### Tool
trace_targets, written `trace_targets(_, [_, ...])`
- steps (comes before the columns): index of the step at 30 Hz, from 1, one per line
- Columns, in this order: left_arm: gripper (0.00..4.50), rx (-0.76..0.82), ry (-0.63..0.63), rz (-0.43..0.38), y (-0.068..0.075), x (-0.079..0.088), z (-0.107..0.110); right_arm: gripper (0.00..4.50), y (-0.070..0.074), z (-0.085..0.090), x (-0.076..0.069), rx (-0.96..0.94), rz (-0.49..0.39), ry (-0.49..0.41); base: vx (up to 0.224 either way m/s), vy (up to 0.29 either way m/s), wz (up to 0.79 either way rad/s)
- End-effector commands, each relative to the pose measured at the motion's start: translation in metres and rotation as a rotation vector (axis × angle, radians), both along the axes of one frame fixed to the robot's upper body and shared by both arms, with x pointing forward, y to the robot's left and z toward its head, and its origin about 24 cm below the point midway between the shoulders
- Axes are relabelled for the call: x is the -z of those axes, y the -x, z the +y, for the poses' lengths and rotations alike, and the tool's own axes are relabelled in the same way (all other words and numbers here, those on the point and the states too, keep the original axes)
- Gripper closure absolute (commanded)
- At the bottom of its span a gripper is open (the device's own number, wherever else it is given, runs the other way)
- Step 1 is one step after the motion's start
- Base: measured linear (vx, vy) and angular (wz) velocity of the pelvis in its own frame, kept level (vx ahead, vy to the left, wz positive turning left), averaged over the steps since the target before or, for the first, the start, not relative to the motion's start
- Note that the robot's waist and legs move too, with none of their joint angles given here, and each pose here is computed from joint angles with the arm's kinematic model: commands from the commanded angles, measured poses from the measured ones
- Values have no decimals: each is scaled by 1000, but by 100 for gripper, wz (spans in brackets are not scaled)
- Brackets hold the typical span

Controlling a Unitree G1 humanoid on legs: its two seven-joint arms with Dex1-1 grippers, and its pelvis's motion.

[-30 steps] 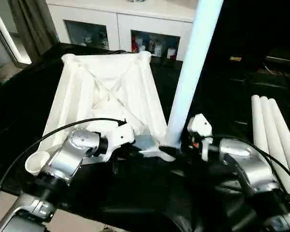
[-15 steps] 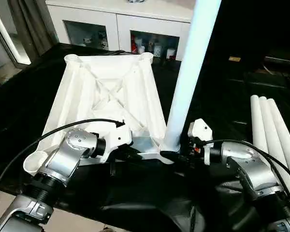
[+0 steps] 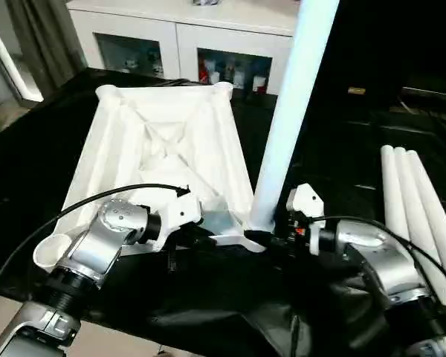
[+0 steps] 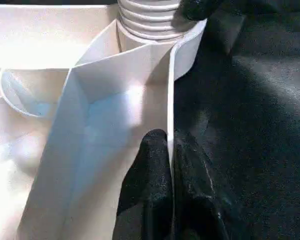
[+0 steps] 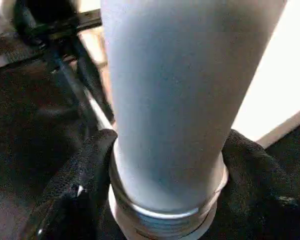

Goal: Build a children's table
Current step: Pick table leg

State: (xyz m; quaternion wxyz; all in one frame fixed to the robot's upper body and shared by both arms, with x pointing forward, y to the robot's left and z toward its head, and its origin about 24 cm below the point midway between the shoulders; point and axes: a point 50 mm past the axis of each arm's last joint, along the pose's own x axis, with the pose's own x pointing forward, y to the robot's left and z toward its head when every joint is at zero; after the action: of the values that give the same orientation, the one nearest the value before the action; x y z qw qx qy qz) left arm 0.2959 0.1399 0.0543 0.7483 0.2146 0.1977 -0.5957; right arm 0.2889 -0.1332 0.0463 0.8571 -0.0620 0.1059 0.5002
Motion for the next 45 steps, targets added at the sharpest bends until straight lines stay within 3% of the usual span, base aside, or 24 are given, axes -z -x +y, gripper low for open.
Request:
trace_targets(1, [450,45,109,-9,3,-6,-16,175,-4,-11,10,114,44,34,0,0,0])
trace_targets(3, [450,-109,90,-47,-13,-1,-23,176,-15,-4,22,335,84,-14,0,0,0])
trace_targets(6, [450,-202,108,-51,-22,1,-35,176,-22,6,30,499,118,-50,0,0,0])
trace_targets(9, [450,-261,101,-69,-28,1,-43,176,-26,13,33,579,127,-49,0,0,0])
trace_targets(12, [450,-360,104,-95,-34,2,-66,176,-32,27,41,710,155,-20,0,0,0])
trace_targets(16, [450,-343,90,-124,-32,3,-80,176,-31,42,40,672,147,-64,0,0,0])
trace_targets(17, [450,-337,86,-127,-32,3,-81,120,-31,44,38,665,145,-77,0,0,0])
trace_targets(21, [450,-327,77,-125,-33,3,-76,97,-32,48,26,574,105,-128,0,0,0])
trace_targets(22, [450,-329,74,-128,-34,3,-73,72,-32,48,23,540,95,-134,0,0,0])
trace_targets(23, [450,-308,78,-128,-33,2,-68,72,-30,44,13,440,59,-125,0,0,0])
trace_targets(27, [450,-274,89,-136,-31,1,-63,72,-24,35,5,331,19,-101,0,0,0])
trace_targets(31, [450,-174,146,-131,-25,-5,-57,72,-16,15,-4,215,-18,-56,0,0,0])
trace_targets(34, [450,-61,142,-83,-16,-5,-45,72,-6,-5,-10,99,-16,4,0,0,0])
trace_targets(40, [450,-18,131,-53,-10,-6,-36,72,-2,-9,-8,75,18,-1,0,0,0])
trace_targets(45, [450,-3,128,-47,-8,-5,-34,106,4,2,-3,51,47,-30,0,0,0])
